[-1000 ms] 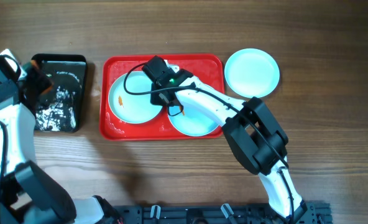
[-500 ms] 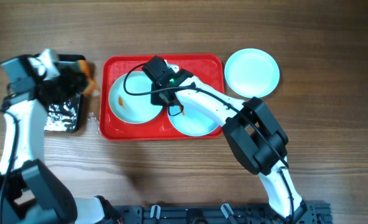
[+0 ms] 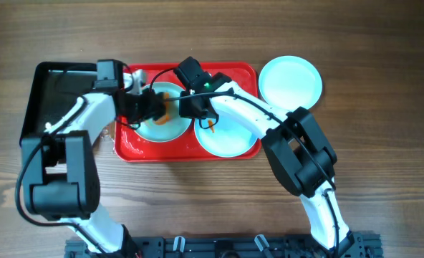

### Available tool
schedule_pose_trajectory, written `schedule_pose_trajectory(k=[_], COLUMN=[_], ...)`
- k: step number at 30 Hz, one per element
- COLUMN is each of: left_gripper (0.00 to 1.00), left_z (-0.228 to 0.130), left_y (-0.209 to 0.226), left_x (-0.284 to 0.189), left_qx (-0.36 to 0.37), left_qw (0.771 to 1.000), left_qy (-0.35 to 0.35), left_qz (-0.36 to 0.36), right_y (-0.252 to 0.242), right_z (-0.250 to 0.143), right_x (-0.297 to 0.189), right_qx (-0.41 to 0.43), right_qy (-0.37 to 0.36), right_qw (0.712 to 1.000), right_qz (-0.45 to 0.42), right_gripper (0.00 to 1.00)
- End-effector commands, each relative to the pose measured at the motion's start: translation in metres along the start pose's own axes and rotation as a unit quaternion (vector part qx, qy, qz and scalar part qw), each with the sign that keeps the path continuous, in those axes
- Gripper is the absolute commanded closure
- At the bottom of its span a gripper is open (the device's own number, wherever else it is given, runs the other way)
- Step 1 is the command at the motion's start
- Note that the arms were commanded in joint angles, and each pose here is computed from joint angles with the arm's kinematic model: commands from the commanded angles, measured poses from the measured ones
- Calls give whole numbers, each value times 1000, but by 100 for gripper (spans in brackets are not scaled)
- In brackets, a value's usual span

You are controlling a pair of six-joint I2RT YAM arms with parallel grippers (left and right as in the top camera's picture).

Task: Clean dirty plates on tray and stack at the side
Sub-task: 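Scrub the left plate with the sponge in the left gripper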

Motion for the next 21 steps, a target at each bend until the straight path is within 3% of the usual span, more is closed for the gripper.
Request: schedule_pose_trajectory(k=[1,4,7,14,16,19,20,21], left_gripper=[96,96,96,96,96,96,90,67], left_z=[-6,-9,-19,-9,3,14,16,16], left_y=[-7,12,41,67,56,18,9,4], left_x=[16,16,6,-19,-29,-31,-30,-30], left_qx=[10,6,-2,34,40,60,66,69], left_qw=[1000,995,969,907,909,945,954,958], left_qy=[18,16,31,6,-18,-57,-63,-64], left_qz=[9,101,244,420,415,315,286,271], right_y=[-25,-25,-25,-25,-25,-24,-24,-24], right_z=[-3,-3,-3,-4,-3,-3,-3,-3], right_x=[18,18,18,18,18,18,18,18], right_qx=[22,22,22,22,22,22,22,22], right_qy=[10,11,11,11,10,9,9,9], right_qw=[999,999,998,998,999,999,999,999], right_qz=[-48,-49,-49,-49,-48,-46,-46,-46], right_gripper=[96,96,96,96,96,96,96,96])
Point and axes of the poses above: each gripper's point midway between its finger pads, its own x axis out along the fingers, its own y axis along the line the jaws close on, z = x × y, the point moved 7 cm from there along -x, back along the fingers, and after that the axes turned 7 degrees about x, right-handed, at the moved point
